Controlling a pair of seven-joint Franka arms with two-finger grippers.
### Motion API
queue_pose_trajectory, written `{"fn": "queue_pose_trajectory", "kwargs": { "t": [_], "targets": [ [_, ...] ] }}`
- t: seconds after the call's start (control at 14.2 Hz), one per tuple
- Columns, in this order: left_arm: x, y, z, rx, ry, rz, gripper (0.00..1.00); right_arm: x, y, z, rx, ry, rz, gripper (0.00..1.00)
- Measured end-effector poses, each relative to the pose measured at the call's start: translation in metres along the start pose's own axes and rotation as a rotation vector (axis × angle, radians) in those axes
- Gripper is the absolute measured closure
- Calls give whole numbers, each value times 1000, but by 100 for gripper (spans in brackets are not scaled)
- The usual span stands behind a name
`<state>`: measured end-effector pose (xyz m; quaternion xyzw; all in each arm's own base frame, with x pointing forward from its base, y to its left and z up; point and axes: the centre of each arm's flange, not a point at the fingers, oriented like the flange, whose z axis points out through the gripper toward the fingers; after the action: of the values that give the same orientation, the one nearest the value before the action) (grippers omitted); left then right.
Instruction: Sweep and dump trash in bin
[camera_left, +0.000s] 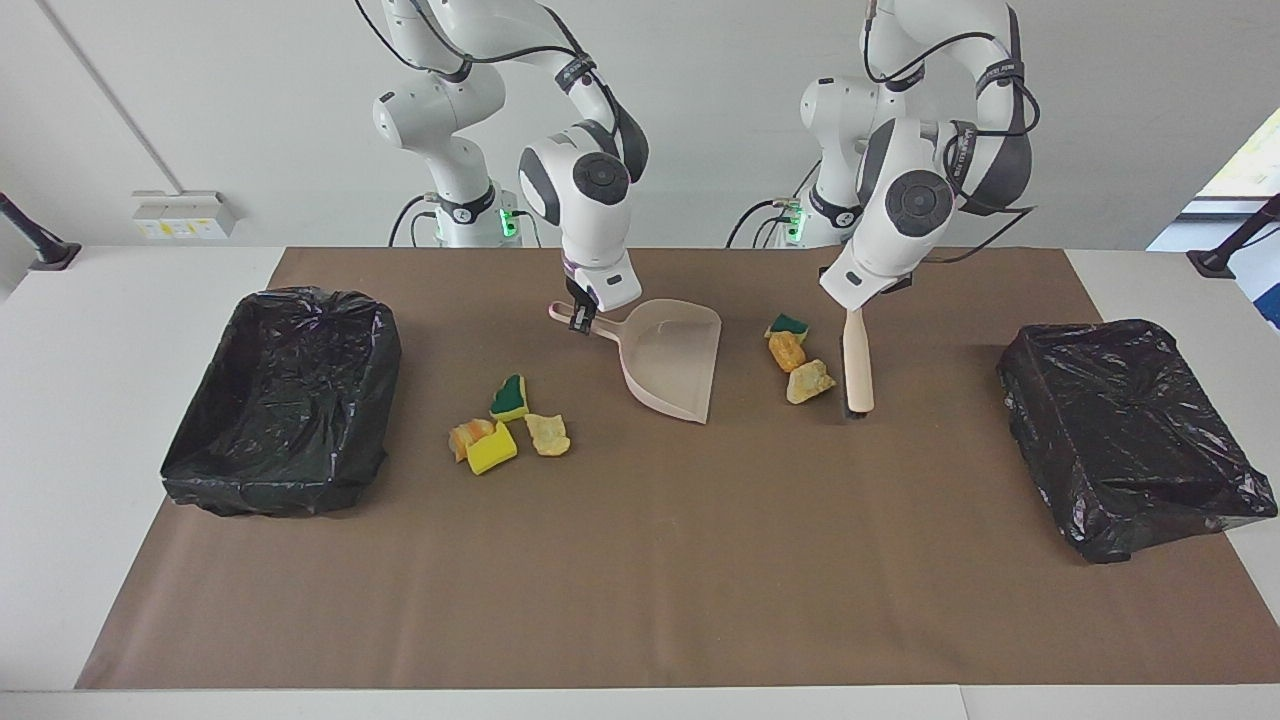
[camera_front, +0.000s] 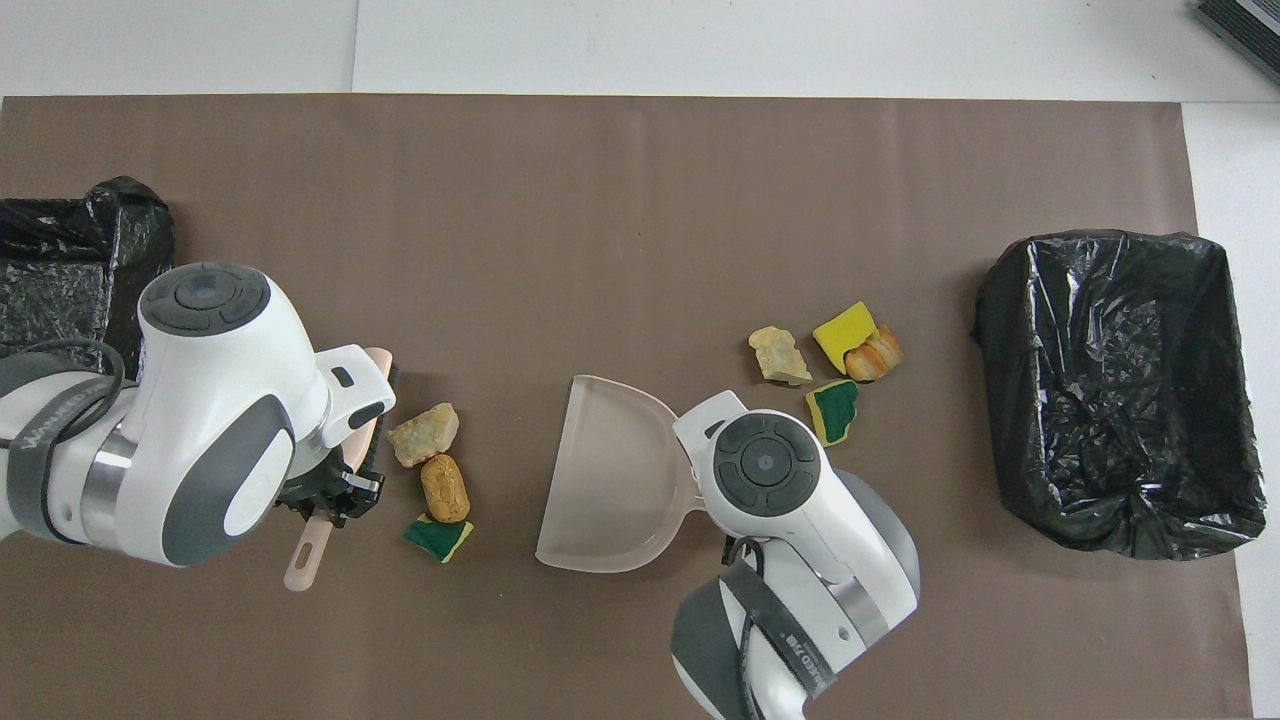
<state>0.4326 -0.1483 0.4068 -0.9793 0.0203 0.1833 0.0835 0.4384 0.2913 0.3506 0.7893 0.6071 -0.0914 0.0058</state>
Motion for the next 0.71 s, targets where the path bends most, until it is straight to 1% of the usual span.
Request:
{"fn": "queue_pose_trajectory", "kwargs": {
  "t": [0.14,0.28,0.42,0.49,0.64,0.71],
  "targets": [
    [-31,5,24,1,64,-111,74,0,0,1,1,-2,1,68],
    [-56,8,51,9,87,-158,74,0,0,1,1,-2,1,68],
    [-64,12,71,-10,107,-222,74,0,0,1,1,-2,1,68],
    [-63,15,76,-37,107,-258,74,0,0,1,1,-2,1,68],
    [-61,24,75,-127,111,-319,74,0,0,1,2,-2,1,68],
    [-59,33,76,-158,117,-342,74,0,1,2,3,-2,1,68]
  ]
}}
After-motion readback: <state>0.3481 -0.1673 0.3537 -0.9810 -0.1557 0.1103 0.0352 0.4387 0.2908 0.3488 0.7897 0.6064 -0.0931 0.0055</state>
